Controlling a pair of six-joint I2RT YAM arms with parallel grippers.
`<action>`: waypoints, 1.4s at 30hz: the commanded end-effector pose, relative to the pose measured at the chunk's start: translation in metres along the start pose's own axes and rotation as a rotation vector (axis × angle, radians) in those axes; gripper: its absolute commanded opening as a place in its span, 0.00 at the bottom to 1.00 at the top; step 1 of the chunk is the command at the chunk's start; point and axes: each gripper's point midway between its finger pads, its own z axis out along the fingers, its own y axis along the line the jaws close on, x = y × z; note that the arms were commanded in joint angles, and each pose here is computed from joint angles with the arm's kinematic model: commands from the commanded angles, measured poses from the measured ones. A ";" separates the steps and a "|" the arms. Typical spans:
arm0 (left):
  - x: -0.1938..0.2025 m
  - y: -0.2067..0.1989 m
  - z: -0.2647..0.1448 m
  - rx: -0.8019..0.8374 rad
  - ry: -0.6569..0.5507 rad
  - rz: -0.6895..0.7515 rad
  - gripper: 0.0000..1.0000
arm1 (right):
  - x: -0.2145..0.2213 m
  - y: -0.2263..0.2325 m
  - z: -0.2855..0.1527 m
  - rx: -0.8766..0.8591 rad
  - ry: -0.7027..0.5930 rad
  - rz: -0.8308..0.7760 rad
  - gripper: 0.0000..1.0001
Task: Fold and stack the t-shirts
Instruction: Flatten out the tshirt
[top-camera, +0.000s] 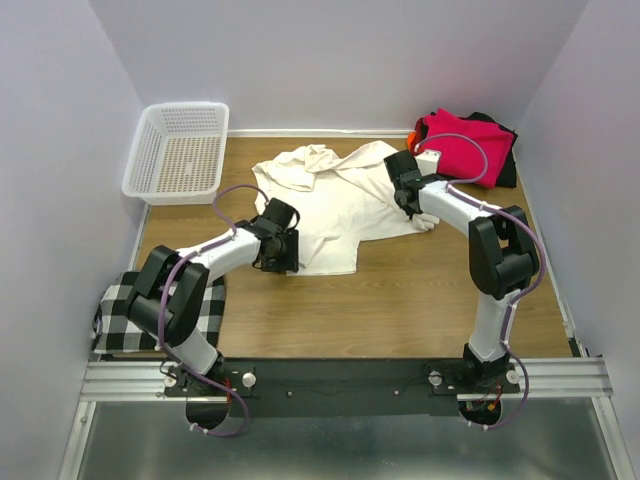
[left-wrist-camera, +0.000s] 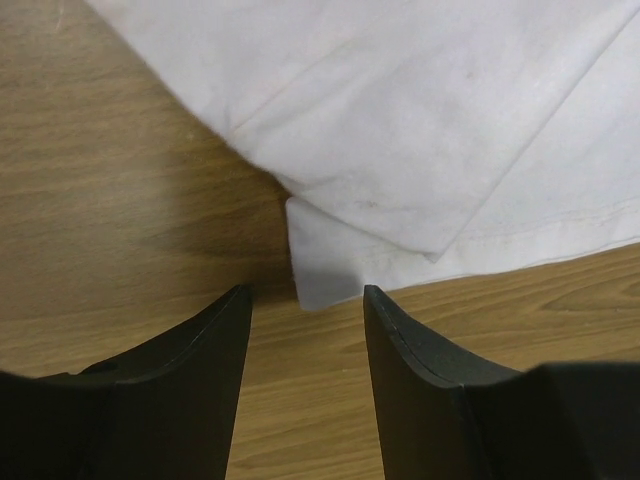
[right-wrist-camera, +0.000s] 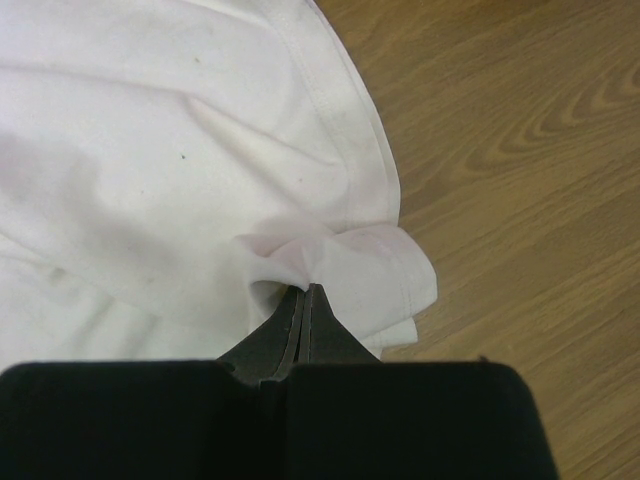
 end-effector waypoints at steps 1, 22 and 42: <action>-0.011 -0.011 0.007 0.017 -0.013 0.013 0.57 | 0.006 -0.007 0.004 0.026 0.020 -0.022 0.01; 0.002 0.009 -0.001 -0.090 0.038 0.027 0.46 | 0.002 -0.008 0.003 0.034 0.011 -0.022 0.01; 0.027 0.010 0.020 -0.149 0.097 0.086 0.31 | 0.002 -0.012 -0.001 0.036 0.005 -0.002 0.01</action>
